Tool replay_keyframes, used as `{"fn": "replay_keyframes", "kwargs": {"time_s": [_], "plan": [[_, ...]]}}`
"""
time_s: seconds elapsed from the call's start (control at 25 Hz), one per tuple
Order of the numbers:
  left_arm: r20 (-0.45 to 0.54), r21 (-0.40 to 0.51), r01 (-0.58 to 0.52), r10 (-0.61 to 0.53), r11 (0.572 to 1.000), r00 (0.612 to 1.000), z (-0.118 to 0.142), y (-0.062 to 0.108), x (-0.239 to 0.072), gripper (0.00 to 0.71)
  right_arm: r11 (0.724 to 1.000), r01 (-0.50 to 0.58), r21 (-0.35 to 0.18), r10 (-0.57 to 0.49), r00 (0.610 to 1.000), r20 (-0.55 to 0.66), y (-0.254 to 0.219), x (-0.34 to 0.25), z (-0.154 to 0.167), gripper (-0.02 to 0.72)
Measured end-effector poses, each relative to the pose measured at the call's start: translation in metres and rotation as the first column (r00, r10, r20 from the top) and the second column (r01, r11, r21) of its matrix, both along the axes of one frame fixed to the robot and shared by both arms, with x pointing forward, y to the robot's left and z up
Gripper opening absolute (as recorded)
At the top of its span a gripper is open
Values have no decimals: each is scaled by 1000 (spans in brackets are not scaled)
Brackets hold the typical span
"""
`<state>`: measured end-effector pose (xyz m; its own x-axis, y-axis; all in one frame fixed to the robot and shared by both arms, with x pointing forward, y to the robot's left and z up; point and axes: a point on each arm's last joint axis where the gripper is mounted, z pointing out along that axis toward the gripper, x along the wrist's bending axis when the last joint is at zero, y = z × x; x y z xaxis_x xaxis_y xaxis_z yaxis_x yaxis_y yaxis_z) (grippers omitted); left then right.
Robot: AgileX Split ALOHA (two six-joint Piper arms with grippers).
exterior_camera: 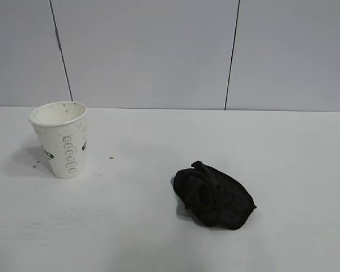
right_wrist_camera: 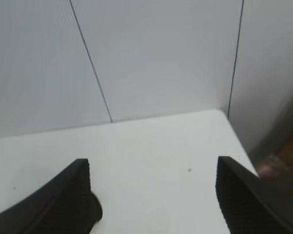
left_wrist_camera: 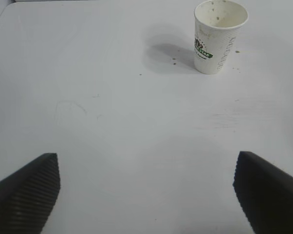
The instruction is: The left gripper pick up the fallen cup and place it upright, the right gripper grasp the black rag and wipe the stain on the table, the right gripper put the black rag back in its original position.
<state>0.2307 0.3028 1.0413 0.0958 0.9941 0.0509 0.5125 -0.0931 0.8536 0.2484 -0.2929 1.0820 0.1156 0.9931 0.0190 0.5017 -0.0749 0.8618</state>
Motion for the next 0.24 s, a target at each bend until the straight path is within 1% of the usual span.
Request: {"fn": "replay_keyframes", "kwargs": {"time_s": [0.16,0.24], "plan": [[0,0,0,0,1000,1000,0,0,0,695,1000,-17,4,17,998,-64,-3,11,-27,496],[0,0,0,0,1000,1000,0,0,0,695,1000,-26,5,26,998,-64,-3,12,-29,496]]}}
